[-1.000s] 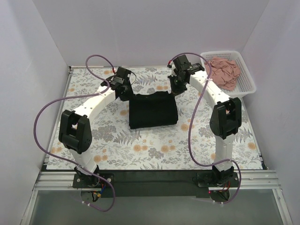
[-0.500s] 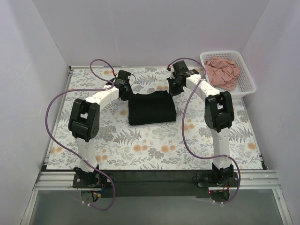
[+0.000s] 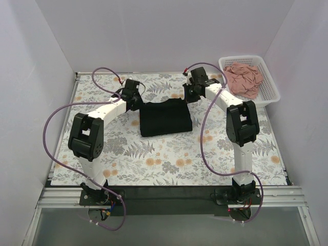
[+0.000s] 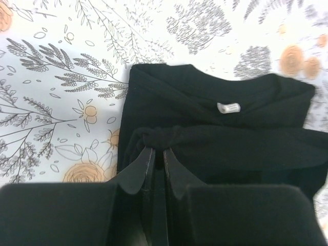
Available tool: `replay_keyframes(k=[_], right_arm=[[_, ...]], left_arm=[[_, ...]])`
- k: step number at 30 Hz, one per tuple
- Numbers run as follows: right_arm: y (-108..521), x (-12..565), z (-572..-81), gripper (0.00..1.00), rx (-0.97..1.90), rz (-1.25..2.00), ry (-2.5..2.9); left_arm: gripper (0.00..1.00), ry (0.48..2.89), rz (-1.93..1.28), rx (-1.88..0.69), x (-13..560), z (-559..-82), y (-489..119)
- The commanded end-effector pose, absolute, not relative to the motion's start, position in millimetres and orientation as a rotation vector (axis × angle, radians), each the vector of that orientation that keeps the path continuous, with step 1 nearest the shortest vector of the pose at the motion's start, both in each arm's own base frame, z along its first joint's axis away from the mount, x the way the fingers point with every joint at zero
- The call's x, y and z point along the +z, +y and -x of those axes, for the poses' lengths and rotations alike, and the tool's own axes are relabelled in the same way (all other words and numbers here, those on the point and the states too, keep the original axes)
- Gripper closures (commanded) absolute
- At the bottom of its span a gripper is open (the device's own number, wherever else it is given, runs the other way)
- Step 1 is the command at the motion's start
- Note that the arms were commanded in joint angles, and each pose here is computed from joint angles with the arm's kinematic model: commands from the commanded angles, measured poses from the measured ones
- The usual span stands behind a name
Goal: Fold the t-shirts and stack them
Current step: Fold the tshirt
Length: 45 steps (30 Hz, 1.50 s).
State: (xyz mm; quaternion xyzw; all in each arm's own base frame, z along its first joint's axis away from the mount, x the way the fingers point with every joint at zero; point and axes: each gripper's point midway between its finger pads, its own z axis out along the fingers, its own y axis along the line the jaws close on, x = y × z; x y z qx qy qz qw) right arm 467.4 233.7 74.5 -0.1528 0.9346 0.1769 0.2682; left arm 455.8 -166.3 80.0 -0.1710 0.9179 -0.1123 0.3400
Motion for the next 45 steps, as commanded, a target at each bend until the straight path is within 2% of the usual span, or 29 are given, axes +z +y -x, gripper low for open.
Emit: replay_keyframes(k=[1, 7, 17, 20, 21, 22, 25, 26, 28, 29, 32, 34, 35, 36, 37, 40, 43, 44, 45], right_arm=[[236, 130, -487, 0.99, 0.498, 0.404, 2.347], [243, 118, -495, 0.99, 0.518, 0.404, 2.352], [237, 78, -506, 0.99, 0.474, 0.375, 2.400], [235, 85, -508, 0.99, 0.467, 0.356, 2.388], [235, 95, -509, 0.97, 0.470, 0.349, 2.361], [235, 99, -509, 0.86, 0.470, 0.346, 2.352], [232, 122, -506, 0.67, 0.464, 0.323, 2.303], [232, 130, -504, 0.65, 0.470, 0.318, 2.279], [232, 147, -495, 0.61, 0.504, 0.323, 2.215], [233, 152, -490, 0.60, 0.523, 0.333, 2.197], [247, 167, -470, 0.59, 0.663, 0.411, 2.111], [261, 166, -452, 0.59, 0.791, 0.489, 2.093], [267, 165, -449, 0.59, 0.827, 0.513, 2.075], [272, 157, -442, 0.59, 0.883, 0.538, 2.089], [277, 156, -443, 0.59, 0.908, 0.555, 2.072], [294, 154, -449, 0.59, 1.022, 0.593, 2.022], [310, 144, -459, 0.59, 1.123, 0.604, 2.010], [315, 155, -471, 0.58, 1.134, 0.609, 1.977], [319, 139, -478, 0.58, 1.165, 0.598, 1.997]], left_arm=[[1.00, 2.245, 0.479, -0.331, 133, -461, -156], [1.00, 2.258, 0.506, -0.302, 120, -462, -150], [1.00, 2.341, 0.493, -0.227, 63, -485, -147], [0.96, 2.319, 0.475, -0.230, 69, -490, -148], [0.92, 2.313, 0.473, -0.233, 72, -490, -148], [0.87, 2.303, 0.471, -0.236, 77, -490, -147], [0.58, 2.268, 0.452, -0.269, 100, -486, -148], [0.40, 2.234, 0.442, -0.296, 120, -484, -149], [0.25, 2.220, 0.440, -0.322, 129, -472, -149], [0.18, 2.174, 0.430, -0.354, 151, -466, -148], [0.18, 2.149, 0.371, -0.426, 167, -446, -155], [0.21, 2.177, 0.324, -0.510, 163, -434, -168], [0.24, 2.210, 0.313, -0.524, 148, -425, -170], [0.34, 2.204, 0.271, -0.599, 148, -423, -182], [0.38, 2.220, 0.267, -0.614, 138, -422, -185], [0.49, 2.222, 0.263, -0.625, 122, -436, -191], [0.55, 2.164, 0.260, -0.654, 134, -468, -194], [0.56, 2.193, 0.266, -0.671, 118, -477, -196], [0.57, 2.166, 0.270, -0.693, 129, -491, -198]])
